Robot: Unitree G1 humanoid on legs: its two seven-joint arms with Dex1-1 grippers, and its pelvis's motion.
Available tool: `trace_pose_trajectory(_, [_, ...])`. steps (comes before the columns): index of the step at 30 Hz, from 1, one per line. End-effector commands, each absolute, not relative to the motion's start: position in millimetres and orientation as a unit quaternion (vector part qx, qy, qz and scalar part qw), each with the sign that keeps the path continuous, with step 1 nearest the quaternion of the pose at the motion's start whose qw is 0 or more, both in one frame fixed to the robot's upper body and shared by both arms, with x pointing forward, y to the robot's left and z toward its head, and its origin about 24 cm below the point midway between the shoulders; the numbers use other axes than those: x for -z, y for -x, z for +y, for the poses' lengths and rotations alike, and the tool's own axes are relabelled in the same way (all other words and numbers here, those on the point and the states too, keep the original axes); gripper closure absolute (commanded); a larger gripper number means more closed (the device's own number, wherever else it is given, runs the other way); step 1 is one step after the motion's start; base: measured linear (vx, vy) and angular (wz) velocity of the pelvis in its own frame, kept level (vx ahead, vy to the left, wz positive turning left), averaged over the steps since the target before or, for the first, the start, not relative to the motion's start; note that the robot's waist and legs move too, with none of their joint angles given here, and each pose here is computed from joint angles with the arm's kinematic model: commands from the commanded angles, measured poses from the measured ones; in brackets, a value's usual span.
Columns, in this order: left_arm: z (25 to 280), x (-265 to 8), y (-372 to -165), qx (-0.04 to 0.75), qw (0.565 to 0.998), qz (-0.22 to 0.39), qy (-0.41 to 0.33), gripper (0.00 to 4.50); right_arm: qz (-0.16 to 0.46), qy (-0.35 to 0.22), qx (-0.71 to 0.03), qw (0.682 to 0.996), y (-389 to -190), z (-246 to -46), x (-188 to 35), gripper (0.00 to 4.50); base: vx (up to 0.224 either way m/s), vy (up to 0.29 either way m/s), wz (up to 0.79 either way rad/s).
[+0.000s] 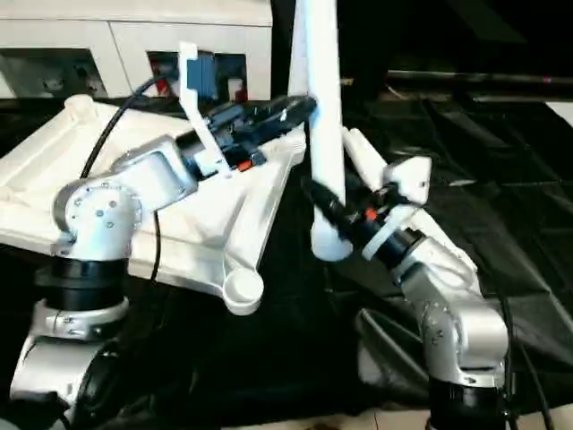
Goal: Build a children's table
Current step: Pick table leg
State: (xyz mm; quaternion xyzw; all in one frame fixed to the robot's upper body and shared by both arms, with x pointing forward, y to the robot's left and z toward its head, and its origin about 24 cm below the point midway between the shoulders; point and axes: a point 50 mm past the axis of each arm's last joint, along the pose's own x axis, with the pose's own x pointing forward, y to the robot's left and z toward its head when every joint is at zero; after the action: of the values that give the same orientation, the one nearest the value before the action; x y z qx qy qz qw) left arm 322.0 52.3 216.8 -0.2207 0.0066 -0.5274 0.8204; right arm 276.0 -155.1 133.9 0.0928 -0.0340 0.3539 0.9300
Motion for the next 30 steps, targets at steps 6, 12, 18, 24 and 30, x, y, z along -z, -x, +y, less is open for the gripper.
trace_pose_trajectory(6, [47,-203,-331,0.476,0.856,0.052,0.196,3.47,-0.045,-0.062,-0.422,0.903,-274.1,-129.8,-139,2.63,0.0,0.0,0.0])
trace_pose_trajectory(12, [47,-215,-323,0.521,0.814,0.037,0.256,3.3,-0.044,-0.056,-0.423,0.903,-275.8,-127.0,-138,2.63,0.0,0.0,0.0])
trace_pose_trajectory(18, [46,-215,-325,0.507,0.824,0.04,0.25,2.81,-0.051,-0.053,-0.421,0.904,-277.6,-125.6,-140,2.63,0.0,0.0,0.0])
trace_pose_trajectory(24, [44,-214,-322,0.519,0.813,0.048,0.258,2.37,-0.052,-0.047,-0.428,0.901,-276.4,-122.3,-140,2.63,0.0,0.0,0.0])
trace_pose_trajectory(30, [44,-213,-327,0.499,0.827,0.048,0.256,2.08,-0.047,-0.032,-0.44,0.896,-275.1,-116.3,-138,2.63,0.0,0.0,0.0])
